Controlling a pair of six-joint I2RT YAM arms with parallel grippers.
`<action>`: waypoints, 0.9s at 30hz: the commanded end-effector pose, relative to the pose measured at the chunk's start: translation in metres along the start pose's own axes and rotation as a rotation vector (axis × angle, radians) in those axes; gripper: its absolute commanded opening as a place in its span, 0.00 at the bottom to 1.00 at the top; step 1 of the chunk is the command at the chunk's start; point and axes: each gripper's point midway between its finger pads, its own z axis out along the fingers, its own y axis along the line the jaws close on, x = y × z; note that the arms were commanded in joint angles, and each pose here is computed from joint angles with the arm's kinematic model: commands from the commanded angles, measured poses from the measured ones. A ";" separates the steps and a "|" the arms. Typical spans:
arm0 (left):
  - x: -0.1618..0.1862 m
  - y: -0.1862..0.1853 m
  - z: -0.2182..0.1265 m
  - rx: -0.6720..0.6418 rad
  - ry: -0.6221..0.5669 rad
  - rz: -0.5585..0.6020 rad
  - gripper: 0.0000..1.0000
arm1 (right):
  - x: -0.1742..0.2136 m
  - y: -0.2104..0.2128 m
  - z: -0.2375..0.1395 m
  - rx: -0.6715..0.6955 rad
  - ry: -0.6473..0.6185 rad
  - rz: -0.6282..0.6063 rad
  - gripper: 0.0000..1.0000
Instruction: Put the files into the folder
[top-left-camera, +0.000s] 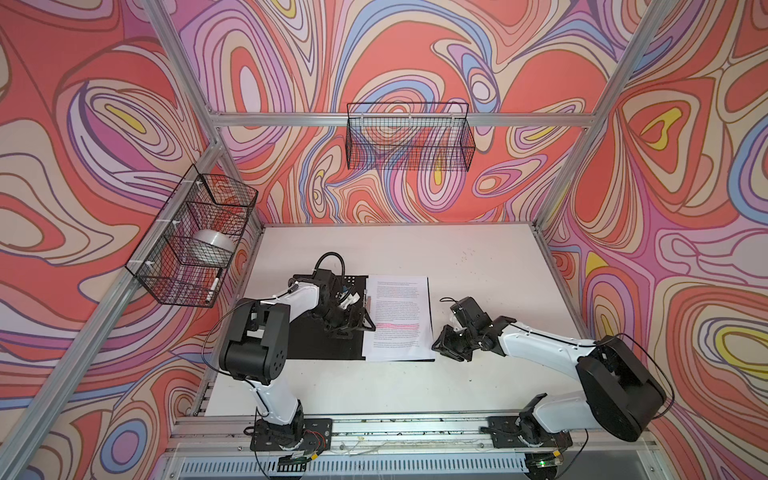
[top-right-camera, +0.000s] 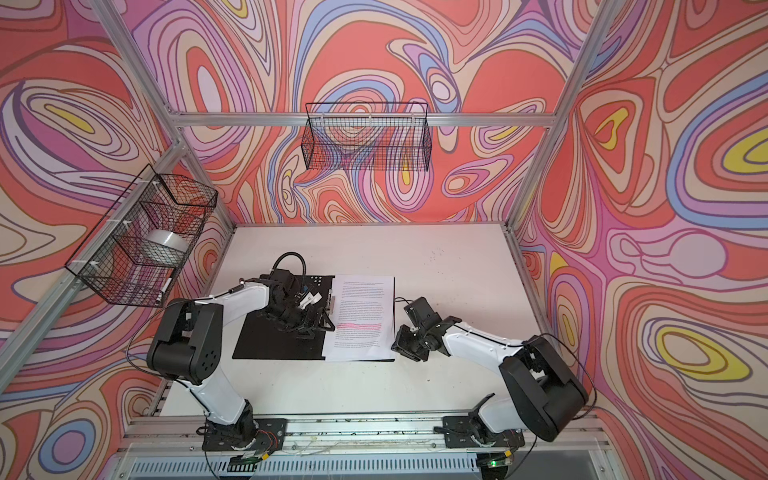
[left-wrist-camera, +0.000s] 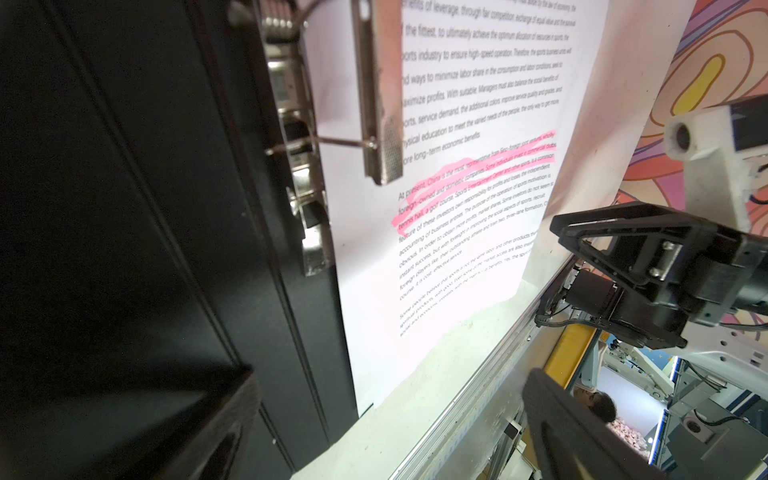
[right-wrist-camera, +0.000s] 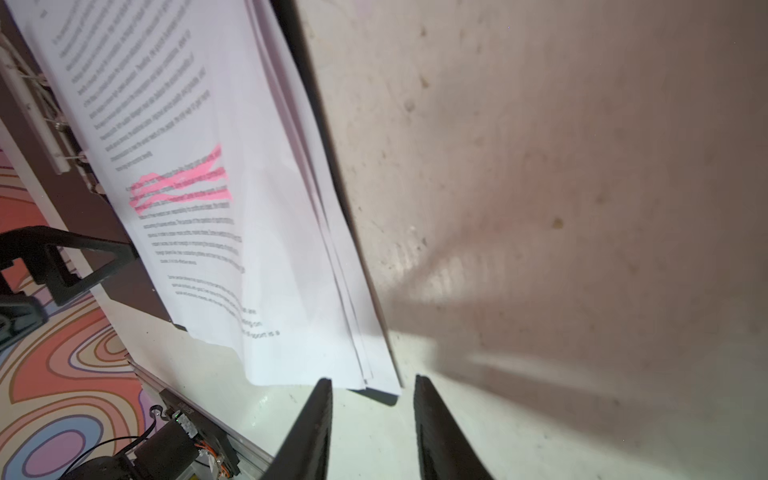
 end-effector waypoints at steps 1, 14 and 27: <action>0.011 0.016 0.014 -0.039 0.052 -0.004 1.00 | 0.003 -0.001 0.009 -0.010 0.023 0.005 0.35; 0.011 0.017 0.015 -0.036 0.055 -0.013 1.00 | 0.014 0.002 0.020 -0.056 0.085 0.008 0.35; 0.011 0.016 0.016 -0.030 0.054 -0.019 1.00 | 0.012 0.017 0.020 -0.114 0.092 -0.017 0.28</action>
